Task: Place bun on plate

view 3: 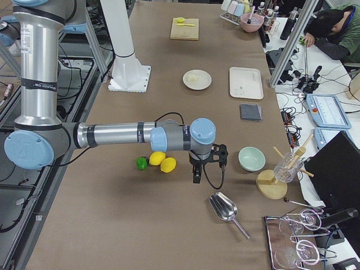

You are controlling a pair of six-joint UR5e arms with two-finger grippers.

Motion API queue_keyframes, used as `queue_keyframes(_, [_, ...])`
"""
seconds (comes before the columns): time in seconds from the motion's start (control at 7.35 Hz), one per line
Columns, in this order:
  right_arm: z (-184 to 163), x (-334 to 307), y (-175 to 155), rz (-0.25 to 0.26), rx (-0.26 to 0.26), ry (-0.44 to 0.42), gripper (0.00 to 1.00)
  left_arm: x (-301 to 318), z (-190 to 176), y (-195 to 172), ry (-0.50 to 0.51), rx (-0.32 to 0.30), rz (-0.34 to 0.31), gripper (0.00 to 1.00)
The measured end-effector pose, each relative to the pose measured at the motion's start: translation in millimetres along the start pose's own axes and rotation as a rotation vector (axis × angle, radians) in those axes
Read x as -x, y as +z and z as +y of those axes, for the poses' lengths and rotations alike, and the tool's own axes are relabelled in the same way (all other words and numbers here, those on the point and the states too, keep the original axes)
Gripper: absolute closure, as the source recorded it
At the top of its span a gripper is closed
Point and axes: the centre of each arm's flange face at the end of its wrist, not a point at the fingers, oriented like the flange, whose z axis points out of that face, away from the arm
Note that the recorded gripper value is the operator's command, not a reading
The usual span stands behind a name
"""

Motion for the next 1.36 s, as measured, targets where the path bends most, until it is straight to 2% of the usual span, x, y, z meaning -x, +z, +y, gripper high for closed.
queue_keyframes(0.27, [-1.3,2.7,-2.4,-0.001,-0.006,-0.006,0.0,23.3,17.0,4.9,-0.033,0.018,0.038,0.02])
queue_keyframes(1.36, [-4.9,8.8,-7.0,-0.001,-0.018,-0.021,0.0,37.0,19.4,12.7,-0.059,0.031,0.038,0.02])
